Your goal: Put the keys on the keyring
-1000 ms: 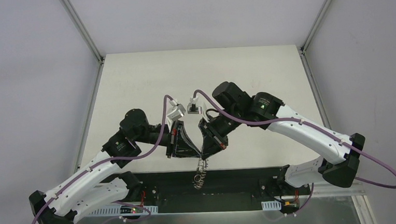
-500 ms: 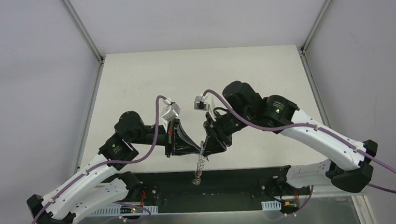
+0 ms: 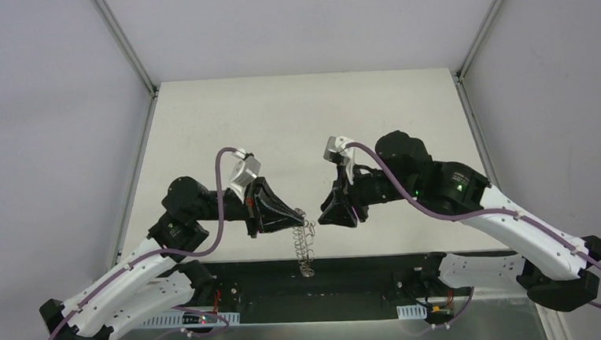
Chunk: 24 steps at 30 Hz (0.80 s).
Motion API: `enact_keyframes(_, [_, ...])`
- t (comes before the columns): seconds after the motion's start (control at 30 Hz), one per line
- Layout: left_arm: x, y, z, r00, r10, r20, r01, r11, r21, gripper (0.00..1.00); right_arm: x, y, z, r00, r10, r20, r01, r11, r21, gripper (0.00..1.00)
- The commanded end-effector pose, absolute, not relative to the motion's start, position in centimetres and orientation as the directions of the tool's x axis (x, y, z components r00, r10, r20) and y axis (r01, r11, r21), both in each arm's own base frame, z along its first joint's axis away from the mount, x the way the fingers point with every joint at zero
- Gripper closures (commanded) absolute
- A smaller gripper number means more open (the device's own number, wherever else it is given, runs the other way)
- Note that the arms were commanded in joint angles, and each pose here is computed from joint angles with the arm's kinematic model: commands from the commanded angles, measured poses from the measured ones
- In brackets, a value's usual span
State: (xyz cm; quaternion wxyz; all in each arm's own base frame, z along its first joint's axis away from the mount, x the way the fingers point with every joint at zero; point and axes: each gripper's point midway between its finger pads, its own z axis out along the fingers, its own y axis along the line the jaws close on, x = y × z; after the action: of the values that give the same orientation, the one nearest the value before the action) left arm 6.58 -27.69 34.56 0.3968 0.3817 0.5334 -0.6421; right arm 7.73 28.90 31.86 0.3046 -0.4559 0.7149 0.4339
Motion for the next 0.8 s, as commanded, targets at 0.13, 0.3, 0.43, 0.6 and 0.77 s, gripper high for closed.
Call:
enact_keyframes(0.13, [6.0, -26.8, 38.0, -0.250, -0.268, -0.930, 0.966, -0.136, -0.221, 1.00, 5.9, 29.2, 35.7, -0.268, -0.249, -0.931, -0.963, 0.030, 0.269, 0.63])
enact_keyframes(0.3, [5.5, -26.4, 38.9, -0.221, -0.325, -0.920, 0.972, -0.151, -0.180, 1.00, 5.6, 29.6, 36.4, -0.231, -0.217, -0.948, -0.971, -0.012, 0.240, 0.64])
enact_keyframes(0.43, [5.2, -26.0, 39.4, -0.195, -0.379, -0.905, 0.977, -0.160, -0.144, 1.00, 5.0, 30.0, 37.3, -0.204, -0.194, -0.959, -0.974, -0.061, 0.219, 0.65])
enact_keyframes(0.6, [4.7, -25.2, 40.2, -0.146, -0.455, -0.879, 0.984, -0.162, -0.079, 1.00, 4.8, 30.3, 37.9, -0.162, -0.187, -0.969, -0.980, -0.084, 0.180, 0.67])
enact_keyframes(0.77, [4.4, -24.5, 40.7, -0.104, -0.519, -0.848, 0.988, -0.151, -0.029, 1.00, 4.8, 30.7, 38.5, -0.110, -0.170, -0.979, -0.987, -0.101, 0.128, 0.70])
